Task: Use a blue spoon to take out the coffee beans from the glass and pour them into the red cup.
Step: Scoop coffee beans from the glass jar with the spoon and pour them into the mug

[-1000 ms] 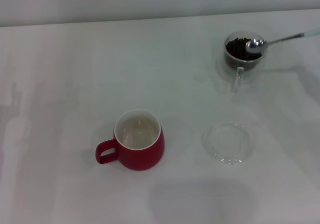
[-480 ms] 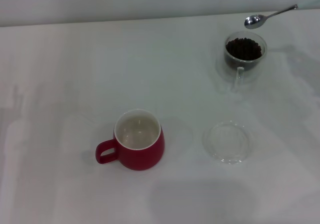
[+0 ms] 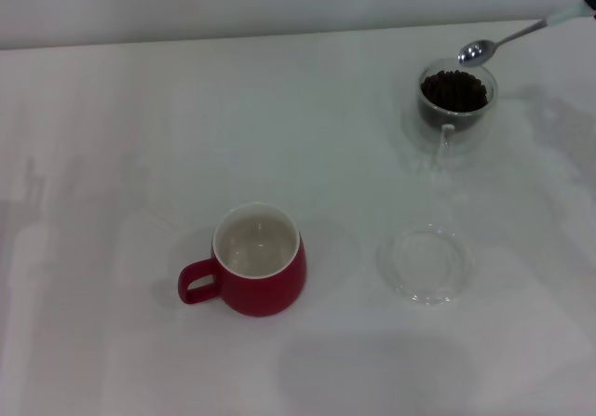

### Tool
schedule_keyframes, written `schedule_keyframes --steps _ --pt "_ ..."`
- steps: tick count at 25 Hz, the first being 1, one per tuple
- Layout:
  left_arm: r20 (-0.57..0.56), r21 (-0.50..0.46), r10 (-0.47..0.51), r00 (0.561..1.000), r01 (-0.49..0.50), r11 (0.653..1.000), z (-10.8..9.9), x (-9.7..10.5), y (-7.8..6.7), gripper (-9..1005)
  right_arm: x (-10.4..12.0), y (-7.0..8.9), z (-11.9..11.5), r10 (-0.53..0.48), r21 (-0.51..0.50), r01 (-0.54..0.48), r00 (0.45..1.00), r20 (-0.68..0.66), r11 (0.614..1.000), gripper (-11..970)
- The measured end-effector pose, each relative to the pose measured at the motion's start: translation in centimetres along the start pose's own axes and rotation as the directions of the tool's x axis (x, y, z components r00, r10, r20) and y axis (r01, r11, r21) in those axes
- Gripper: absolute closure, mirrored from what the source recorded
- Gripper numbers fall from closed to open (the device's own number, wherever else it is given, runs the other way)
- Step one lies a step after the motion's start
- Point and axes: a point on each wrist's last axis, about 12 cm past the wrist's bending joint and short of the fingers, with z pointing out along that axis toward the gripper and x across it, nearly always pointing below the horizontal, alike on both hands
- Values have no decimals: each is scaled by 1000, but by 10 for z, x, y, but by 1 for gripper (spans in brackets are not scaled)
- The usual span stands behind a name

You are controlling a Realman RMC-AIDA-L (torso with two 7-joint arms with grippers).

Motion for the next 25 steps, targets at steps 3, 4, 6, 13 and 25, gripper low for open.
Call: schedule_keyframes --steps 3,4,6,13,25 --pt "1 1 -1 1000 1 1000 0 0 0 330 5 0 -1 -22 17 23 1000 -13 1000 812" --pt "1 1 -1 1000 1 1000 0 0 0 330 6 0 -1 -31 22 31 999 -17 999 812" --pt "1 2 -6 1000 6 1000 1 0 -2 330 8 0 -2 -46 23 46 999 -25 999 812" --pt "2 6 -13 1000 13 1000 2 0 -4 330 16 2 0 -81 24 82 995 -63 996 812" --pt "-6 10 -12 1000 12 1000 4 0 -5 330 21 3 7 -130 18 133 986 -107 991 811"
